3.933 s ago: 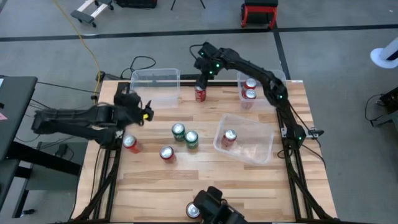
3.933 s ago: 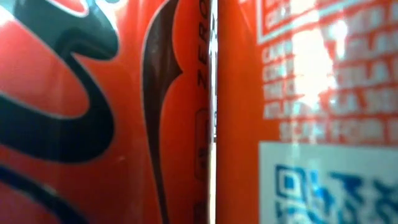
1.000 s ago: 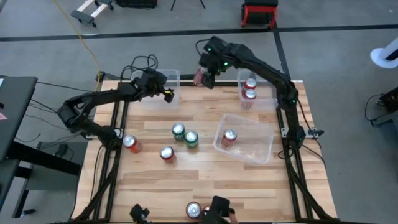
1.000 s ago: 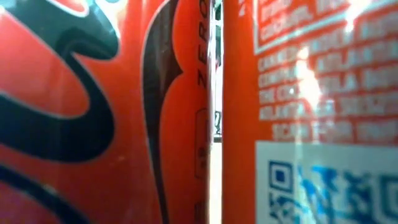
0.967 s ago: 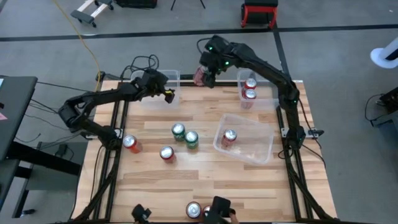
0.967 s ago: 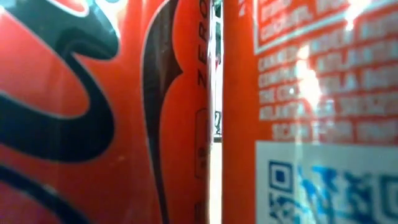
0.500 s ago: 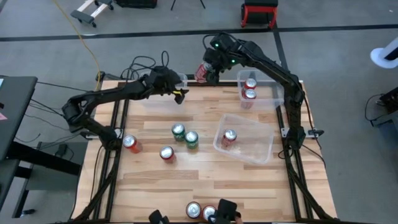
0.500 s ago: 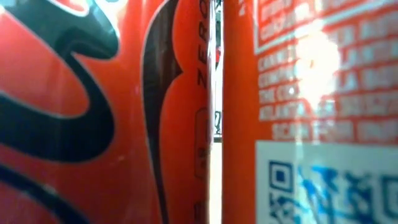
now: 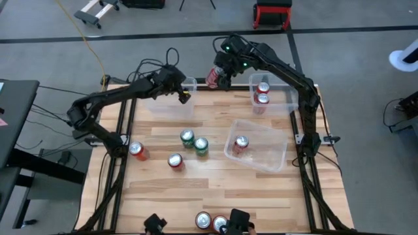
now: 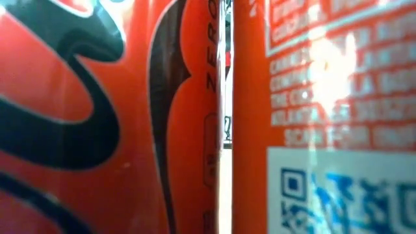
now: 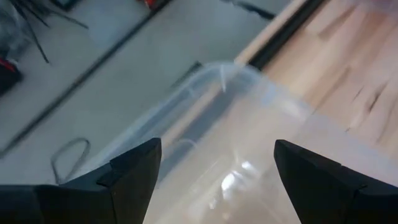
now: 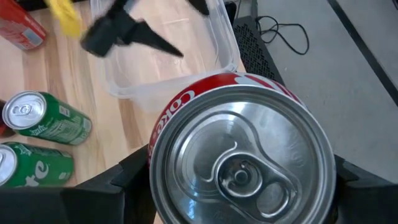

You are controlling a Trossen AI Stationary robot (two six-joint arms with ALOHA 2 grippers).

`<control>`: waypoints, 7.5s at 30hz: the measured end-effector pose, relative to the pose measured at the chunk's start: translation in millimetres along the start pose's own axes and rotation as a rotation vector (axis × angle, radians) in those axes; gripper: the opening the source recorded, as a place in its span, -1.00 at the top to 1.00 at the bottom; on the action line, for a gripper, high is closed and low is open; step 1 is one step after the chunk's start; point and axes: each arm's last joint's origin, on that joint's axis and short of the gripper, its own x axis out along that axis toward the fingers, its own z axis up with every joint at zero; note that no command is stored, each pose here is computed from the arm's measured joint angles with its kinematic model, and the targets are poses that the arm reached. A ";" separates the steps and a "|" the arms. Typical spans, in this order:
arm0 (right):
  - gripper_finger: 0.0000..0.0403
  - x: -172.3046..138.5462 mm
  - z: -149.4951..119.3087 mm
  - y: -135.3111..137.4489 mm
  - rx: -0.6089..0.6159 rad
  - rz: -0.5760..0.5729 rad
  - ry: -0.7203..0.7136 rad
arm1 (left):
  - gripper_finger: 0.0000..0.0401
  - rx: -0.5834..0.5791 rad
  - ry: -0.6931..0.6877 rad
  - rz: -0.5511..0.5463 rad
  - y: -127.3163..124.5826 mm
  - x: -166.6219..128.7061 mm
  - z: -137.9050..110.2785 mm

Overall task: Sort soda cans
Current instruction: Put the top red-white soda can into the bottom transparent bin

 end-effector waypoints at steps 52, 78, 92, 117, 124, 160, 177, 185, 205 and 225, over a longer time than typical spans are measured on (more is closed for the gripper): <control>-0.46 74.4 17.4 19.7 -0.090 0.076 -0.111 | -0.53 -0.111 -0.110 0.020 -4.1 -117.5 -5.8; -0.46 135.5 -28.0 14.4 -0.125 0.180 0.261 | -0.53 -0.163 -0.100 0.027 -8.4 -105.7 -36.3; -0.46 91.1 -39.8 -0.5 -0.149 0.198 0.395 | -0.53 -0.140 -0.057 0.024 -10.8 -106.2 -40.7; -0.46 149.9 -39.9 13.3 -0.410 0.295 0.294 | -0.53 -0.165 -0.116 0.016 -12.0 -107.2 -34.8; -0.48 153.5 -44.1 10.9 -0.449 0.322 0.310 | -0.53 -0.167 -0.123 0.015 -12.1 -107.3 -34.1; -0.73 59.5 -9.0 13.1 -0.302 0.207 0.094 | -0.53 -0.156 -0.194 0.014 -1.4 -136.6 -36.6; -0.65 -64.7 -14.2 74.3 -0.175 0.360 0.068 | -0.53 -0.108 -0.232 -0.240 -65.4 -136.4 -76.7; -0.58 -79.3 -18.6 128.0 -0.263 0.277 0.133 | -0.53 -0.095 -0.257 -0.335 -93.9 -135.9 -101.1; -0.54 -20.7 -30.7 64.8 -0.095 -0.033 -0.172 | -0.53 -0.121 -0.357 -0.268 -114.8 -159.8 -111.1; -0.54 93.2 -28.0 19.2 -0.370 0.177 0.133 | -0.53 -0.005 -0.339 -0.172 -105.6 -150.5 -110.0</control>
